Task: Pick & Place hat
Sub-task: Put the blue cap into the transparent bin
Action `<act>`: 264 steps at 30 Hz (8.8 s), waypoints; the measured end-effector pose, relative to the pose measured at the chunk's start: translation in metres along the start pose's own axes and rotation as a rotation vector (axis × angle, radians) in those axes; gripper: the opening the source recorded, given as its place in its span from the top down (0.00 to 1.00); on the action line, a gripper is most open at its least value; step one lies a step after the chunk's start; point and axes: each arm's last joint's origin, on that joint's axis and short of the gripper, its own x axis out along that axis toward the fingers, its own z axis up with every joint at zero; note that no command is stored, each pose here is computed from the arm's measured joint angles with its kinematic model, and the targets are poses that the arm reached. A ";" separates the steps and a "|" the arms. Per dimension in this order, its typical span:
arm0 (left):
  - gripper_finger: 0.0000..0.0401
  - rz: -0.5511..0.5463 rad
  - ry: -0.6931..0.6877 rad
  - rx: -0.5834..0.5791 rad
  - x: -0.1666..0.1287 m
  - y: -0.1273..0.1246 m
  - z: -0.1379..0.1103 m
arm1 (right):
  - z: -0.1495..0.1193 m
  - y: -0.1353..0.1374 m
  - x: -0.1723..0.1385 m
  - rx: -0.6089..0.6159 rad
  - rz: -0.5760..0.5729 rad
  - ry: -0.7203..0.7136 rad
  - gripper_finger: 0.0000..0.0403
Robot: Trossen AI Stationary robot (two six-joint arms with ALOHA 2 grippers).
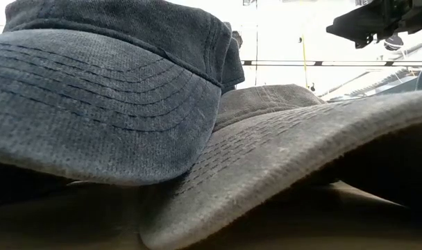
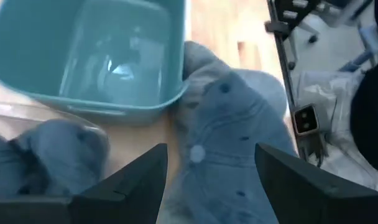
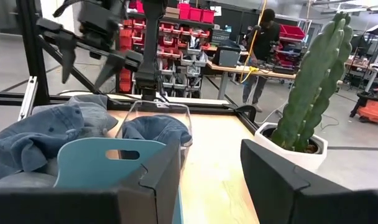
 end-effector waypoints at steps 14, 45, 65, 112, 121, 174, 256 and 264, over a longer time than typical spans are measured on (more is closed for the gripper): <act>0.38 0.000 0.250 0.130 0.034 -0.014 -0.002 | -0.001 0.000 0.001 -0.001 0.002 0.011 0.61; 0.38 0.027 0.333 0.300 0.084 0.022 -0.002 | -0.001 0.000 0.001 -0.001 0.003 0.011 0.61; 0.38 -0.180 0.310 0.260 0.095 0.021 0.002 | -0.001 0.000 0.001 -0.001 0.003 0.012 0.61; 0.95 -0.181 0.441 0.132 0.051 -0.014 0.062 | -0.002 0.001 0.003 -0.005 0.004 0.024 0.61; 0.96 0.089 0.443 0.366 -0.027 -0.046 0.084 | -0.002 0.001 0.003 -0.005 0.004 0.024 0.61; 0.94 0.766 0.763 1.487 -0.042 -0.042 0.067 | -0.002 0.001 0.003 -0.005 0.004 0.025 0.61; 0.92 -0.119 0.351 1.138 -0.024 0.099 0.039 | -0.002 0.001 0.003 -0.005 0.004 0.024 0.61; 0.92 -0.182 0.211 1.188 -0.004 0.099 0.049 | -0.002 0.001 0.003 -0.005 0.004 0.024 0.61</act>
